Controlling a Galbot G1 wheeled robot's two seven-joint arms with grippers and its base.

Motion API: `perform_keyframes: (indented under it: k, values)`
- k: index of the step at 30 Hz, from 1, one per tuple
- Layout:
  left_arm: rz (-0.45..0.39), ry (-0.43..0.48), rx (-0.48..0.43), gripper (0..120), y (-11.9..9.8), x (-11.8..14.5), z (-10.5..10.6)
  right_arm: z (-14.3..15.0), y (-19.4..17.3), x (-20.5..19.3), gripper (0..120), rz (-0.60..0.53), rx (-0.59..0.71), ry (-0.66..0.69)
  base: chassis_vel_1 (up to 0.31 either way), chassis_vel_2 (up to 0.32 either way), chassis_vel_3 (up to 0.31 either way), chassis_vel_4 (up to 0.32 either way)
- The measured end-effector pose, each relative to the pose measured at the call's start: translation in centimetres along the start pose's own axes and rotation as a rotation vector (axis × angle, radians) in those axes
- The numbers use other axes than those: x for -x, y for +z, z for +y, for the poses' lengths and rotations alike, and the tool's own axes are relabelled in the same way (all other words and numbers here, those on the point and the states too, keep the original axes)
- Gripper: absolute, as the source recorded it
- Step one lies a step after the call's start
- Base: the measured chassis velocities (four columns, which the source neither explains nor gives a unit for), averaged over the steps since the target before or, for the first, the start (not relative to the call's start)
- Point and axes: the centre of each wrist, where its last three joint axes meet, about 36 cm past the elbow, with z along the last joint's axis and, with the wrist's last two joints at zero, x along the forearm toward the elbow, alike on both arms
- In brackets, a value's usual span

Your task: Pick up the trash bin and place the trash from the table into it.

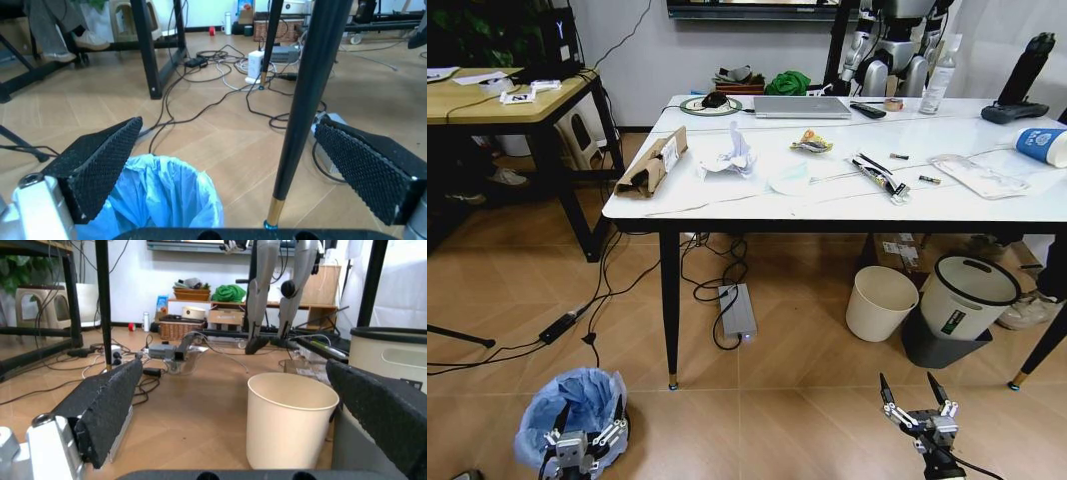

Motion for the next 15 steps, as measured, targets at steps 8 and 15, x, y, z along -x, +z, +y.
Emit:
perform_keyframes:
  k: [8, 15]
  values:
    - [-0.005, -0.004, 0.001, 99, 0.0, -0.02, 0.12, 0.05, 0.12, 0.2, 100, -0.002, 0.004, 0.001, 0.0, 0.0, 0.0, 0.0]
    - [-0.017, -0.006, -0.001, 100, -0.1, 0.07, 0.14, 0.1, 0.11, 0.37, 100, -0.003, 0.006, 0.0, 0.0, 0.0, 0.0, 0.0]
